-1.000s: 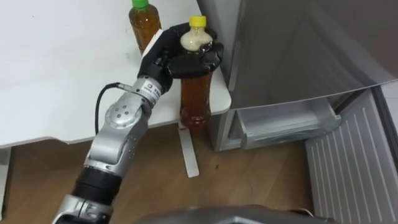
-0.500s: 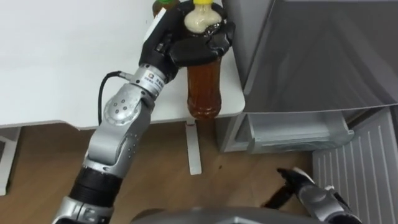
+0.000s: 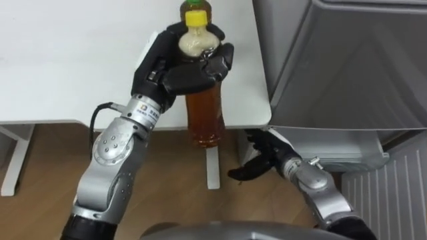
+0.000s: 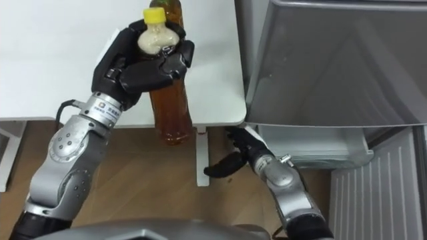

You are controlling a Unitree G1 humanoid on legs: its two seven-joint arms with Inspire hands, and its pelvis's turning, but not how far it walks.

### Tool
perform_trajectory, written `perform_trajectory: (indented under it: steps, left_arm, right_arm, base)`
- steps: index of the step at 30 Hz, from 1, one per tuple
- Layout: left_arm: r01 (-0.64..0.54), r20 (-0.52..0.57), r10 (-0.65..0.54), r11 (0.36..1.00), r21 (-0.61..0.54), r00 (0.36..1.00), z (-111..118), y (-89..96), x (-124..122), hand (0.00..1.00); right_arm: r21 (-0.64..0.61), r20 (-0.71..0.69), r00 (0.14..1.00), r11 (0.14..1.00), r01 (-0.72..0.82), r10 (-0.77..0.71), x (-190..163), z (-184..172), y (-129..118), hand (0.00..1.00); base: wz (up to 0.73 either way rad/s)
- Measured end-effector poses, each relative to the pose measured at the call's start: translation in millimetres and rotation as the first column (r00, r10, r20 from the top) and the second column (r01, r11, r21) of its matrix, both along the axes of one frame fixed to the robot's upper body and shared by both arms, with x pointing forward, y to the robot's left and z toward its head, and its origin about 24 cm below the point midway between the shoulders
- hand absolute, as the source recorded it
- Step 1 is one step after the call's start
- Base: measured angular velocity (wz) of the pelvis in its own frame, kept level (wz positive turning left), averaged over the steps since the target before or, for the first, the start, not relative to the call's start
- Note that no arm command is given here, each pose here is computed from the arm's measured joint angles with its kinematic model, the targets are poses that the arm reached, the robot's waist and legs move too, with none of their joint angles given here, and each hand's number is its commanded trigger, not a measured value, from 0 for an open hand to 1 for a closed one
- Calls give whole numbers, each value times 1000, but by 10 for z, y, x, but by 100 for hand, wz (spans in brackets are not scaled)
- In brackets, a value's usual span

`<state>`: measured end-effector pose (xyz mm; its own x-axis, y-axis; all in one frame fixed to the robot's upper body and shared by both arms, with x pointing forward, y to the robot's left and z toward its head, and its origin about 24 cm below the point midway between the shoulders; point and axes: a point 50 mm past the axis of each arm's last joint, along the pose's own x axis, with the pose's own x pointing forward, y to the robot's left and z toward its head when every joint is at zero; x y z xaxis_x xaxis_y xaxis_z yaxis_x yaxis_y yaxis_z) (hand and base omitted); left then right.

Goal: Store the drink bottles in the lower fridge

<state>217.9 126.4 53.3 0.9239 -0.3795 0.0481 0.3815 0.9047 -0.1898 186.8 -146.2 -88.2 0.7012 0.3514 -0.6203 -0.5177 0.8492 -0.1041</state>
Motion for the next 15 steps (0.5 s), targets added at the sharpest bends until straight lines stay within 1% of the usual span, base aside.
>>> perform_trajectory:
  steps: [5, 8, 10, 15]
  left_arm:
    - [27, 3, -27, 1000, -1, 1000, -2, -17, -10, 100]
    - [35, 0, -35, 999, -3, 999, -11, -20, -19, 100]
    - [51, 1, -51, 999, -1, 999, -16, -18, -26, 100]
    - [93, -8, -93, 996, -2, 996, -47, -32, -69, 100]
  right_arm:
    - [53, 7, 997, 996, -71, 70, -28, 77, 55, 0]
    - [104, 4, 992, 987, -126, 126, -60, 127, 88, 0]
    - [169, 18, 988, 973, -156, 155, -59, 197, 116, 0]
    - [251, -4, 978, 946, -203, 211, -79, 227, 135, 0]
  base:
    - [0]
    - [-5]
    - [0]
    - [2]
